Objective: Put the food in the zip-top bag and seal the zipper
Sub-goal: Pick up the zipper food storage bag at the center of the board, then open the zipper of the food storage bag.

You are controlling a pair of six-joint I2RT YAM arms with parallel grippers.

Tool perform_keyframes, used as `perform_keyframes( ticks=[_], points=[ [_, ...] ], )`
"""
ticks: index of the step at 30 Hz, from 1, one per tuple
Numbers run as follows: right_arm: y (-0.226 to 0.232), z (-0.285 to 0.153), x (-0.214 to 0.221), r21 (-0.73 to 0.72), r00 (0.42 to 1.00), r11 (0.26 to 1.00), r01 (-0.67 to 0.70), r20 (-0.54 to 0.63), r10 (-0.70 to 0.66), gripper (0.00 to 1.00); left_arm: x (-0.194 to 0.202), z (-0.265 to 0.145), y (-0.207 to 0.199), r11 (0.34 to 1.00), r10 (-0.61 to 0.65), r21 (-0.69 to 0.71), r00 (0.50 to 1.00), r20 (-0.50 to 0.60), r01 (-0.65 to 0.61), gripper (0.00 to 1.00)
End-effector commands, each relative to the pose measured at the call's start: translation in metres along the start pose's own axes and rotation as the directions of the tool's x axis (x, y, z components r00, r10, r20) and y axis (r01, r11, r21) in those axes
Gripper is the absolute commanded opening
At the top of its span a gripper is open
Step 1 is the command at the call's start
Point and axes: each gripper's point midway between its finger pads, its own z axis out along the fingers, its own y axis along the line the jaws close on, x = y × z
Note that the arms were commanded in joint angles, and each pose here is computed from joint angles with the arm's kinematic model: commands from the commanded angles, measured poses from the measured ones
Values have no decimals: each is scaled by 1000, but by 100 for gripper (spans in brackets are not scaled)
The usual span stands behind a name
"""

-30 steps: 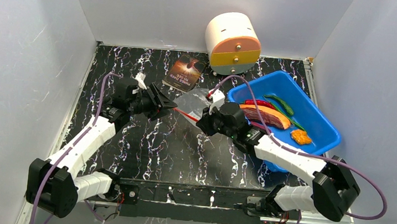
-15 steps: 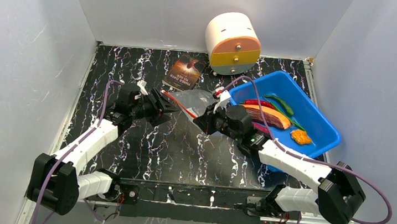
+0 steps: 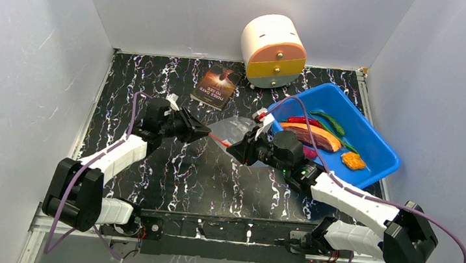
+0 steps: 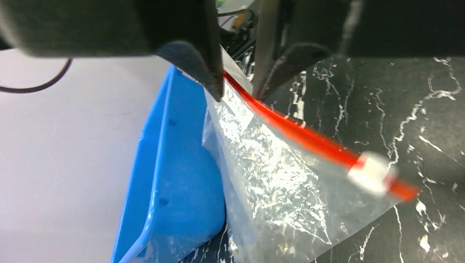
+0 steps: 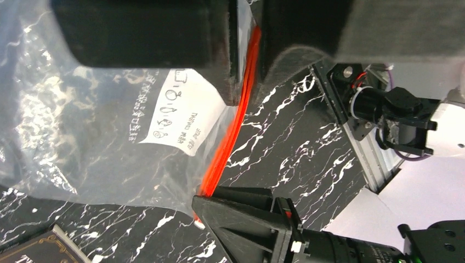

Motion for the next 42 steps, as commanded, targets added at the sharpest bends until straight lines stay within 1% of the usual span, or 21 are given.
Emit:
perform_keyframes(
  ticks=[1, 3, 5, 9, 12, 15, 20, 24, 27, 31, 35, 42],
  points=[
    [16, -7, -20, -42, 999, 999, 27, 27, -26, 24, -5, -2, -25, 994, 72, 78, 997, -5, -71, 16],
    [19, -8, -26, -31, 1000, 999, 13, 2, -13, 33, -4, -3, -31, 991, 93, 99, 996, -15, -91, 6],
    [23, -9, -35, -8, 999, 999, -34, -27, 34, 38, -2, -5, -33, 986, 127, 110, 992, -26, -123, 0],
    [19, -3, -52, 96, 989, 988, -121, -73, 128, 40, 1, -10, -38, 974, 184, 138, 983, -27, -178, 0],
    [6, 4, -50, 212, 970, 956, -200, -91, 224, 40, 5, -13, -46, 964, 206, 180, 978, -36, -196, 0],
    [9, 15, -41, 212, 949, 943, -256, -132, 287, 40, 10, -18, -52, 954, 224, 216, 973, -47, -209, 0],
    [13, 25, -30, 197, 931, 940, -278, -187, 314, 41, 13, -26, -55, 951, 234, 219, 972, -39, -220, 0],
    [10, 27, -18, 235, 925, 936, -261, -215, 312, 41, 13, -26, -52, 962, 208, 189, 977, -42, -197, 0],
    [10, 28, -10, 266, 928, 938, -223, -236, 288, 41, 13, -26, -54, 963, 200, 190, 979, -38, -190, 0],
    [12, 31, -2, 301, 934, 940, -160, -263, 243, 38, 12, -27, -56, 966, 195, 178, 980, -29, -187, 0],
    [14, 32, 3, 323, 936, 938, -129, -272, 222, 36, 12, -28, -56, 968, 195, 170, 980, -29, -187, 0],
    [7, 33, 7, 372, 942, 926, -70, -279, 184, 28, 13, -30, -57, 968, 192, 166, 981, -23, -186, 0]
  ],
)
